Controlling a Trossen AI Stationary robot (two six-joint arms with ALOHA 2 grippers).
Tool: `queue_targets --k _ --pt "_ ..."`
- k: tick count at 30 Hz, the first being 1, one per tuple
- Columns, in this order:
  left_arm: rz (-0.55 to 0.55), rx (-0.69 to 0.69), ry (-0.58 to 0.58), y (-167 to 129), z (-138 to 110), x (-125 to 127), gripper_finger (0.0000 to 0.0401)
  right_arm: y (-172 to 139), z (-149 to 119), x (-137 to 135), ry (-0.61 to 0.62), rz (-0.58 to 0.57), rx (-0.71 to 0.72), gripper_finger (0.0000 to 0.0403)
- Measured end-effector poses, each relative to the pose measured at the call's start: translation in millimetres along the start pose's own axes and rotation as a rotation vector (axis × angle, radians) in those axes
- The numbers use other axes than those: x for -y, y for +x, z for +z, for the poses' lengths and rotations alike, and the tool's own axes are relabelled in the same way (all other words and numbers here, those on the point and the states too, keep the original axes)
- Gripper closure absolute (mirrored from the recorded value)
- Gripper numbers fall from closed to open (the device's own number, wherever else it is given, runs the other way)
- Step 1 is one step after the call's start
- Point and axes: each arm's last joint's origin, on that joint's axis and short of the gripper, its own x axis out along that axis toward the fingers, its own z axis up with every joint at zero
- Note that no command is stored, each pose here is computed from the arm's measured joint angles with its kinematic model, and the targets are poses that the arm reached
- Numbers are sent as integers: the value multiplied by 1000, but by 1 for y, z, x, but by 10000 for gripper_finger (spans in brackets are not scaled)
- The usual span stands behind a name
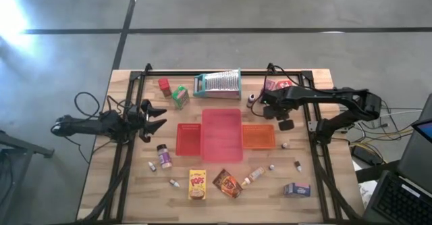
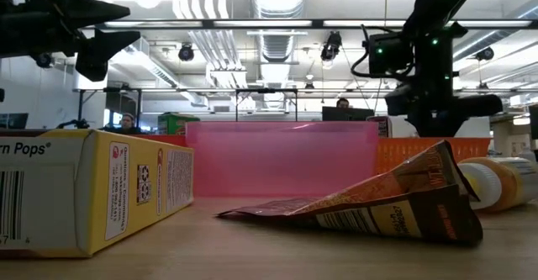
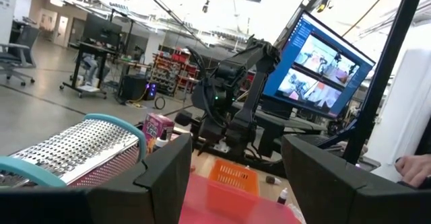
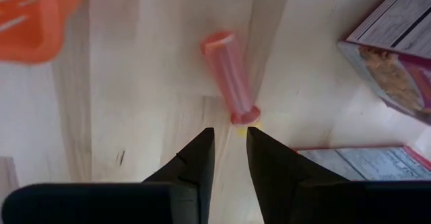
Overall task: Pick & Place Kitchen Items
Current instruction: Put the small orange food coloring bottle into the orange bin
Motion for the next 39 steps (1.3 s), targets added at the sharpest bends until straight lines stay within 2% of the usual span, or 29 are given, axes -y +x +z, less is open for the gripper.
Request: queue_targets --k 12,25,35,39 --pt "-5 -3 -5 0 0 0 165 1 6 2 5 -24 52 279" --pt "-5 -2 -5 0 0 0 165 -4 15 -12 -34 -31 76 252" --pt "-5 0 -6 0 0 0 165 -8 21 -14 -53 -44 118 281" --pt "-5 -3 -5 0 0 0 165 -7 21 -16 -46 7 142 297"
